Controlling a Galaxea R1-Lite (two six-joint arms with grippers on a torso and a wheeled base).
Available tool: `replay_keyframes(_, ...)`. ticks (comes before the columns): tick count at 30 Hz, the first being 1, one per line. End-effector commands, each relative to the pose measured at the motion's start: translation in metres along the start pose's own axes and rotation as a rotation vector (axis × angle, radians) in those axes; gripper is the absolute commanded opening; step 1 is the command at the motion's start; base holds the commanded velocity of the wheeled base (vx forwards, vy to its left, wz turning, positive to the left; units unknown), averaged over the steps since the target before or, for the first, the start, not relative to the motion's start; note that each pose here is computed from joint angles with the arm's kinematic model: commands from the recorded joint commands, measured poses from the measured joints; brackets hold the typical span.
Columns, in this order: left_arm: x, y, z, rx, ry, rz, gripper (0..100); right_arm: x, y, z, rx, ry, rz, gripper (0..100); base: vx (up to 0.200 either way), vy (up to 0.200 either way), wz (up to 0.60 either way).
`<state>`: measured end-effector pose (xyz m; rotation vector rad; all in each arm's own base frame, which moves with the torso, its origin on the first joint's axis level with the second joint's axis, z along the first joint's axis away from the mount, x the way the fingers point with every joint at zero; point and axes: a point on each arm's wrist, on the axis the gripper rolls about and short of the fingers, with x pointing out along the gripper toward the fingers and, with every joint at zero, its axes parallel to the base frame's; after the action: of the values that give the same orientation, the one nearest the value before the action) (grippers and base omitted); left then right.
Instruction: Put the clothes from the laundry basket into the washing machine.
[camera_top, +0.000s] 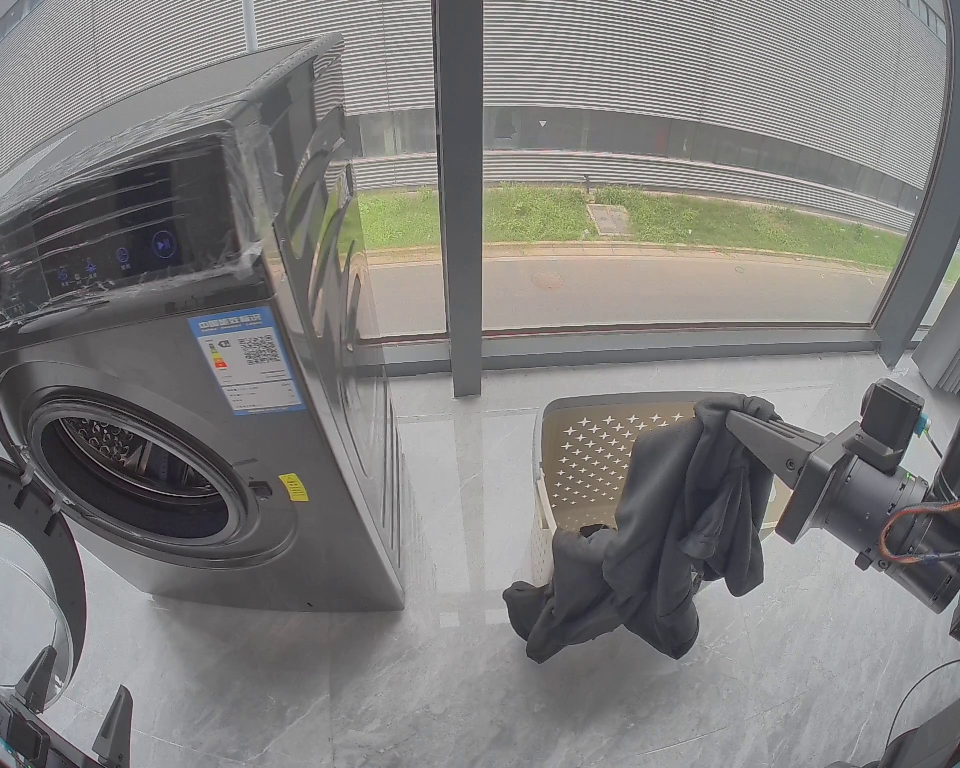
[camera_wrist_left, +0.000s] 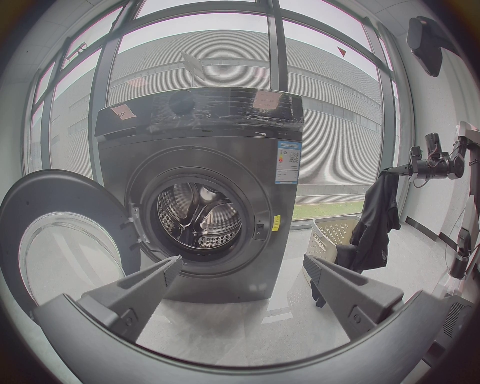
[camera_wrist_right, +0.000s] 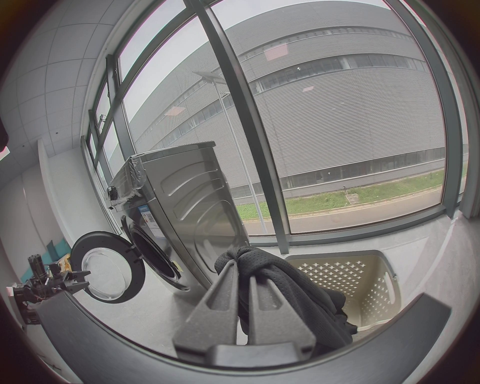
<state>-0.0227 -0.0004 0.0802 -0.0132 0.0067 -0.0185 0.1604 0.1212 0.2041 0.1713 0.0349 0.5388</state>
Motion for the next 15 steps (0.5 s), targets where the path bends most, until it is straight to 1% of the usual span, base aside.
replay_keyframes(1,-0.0002,0.0001,-0.0044,-0.001,-0.002,0.002,100,-0.0008,0.0024,0.0012,0.002,-0.006,0.014,0,0.0,0.2,0.0)
replay_keyframes(7,-0.0002,0.0001,-0.0044,-0.001,-0.002,0.002,100,-0.0012,0.006,0.0053,0.009,-0.038,0.039,0,0.0,0.2,0.0)
replay_keyframes(10,-0.0002,0.0001,-0.0044,-0.001,-0.002,0.002,100,-0.0013,0.0061,0.0054,0.009,-0.041,0.042,0,0.0,0.2,0.0)
replay_keyframes(15,-0.0002,0.0001,-0.0044,-0.001,-0.002,0.002,100,-0.0013,0.0061,0.0054,0.009,-0.041,0.042,0,0.0,0.0,0.0)
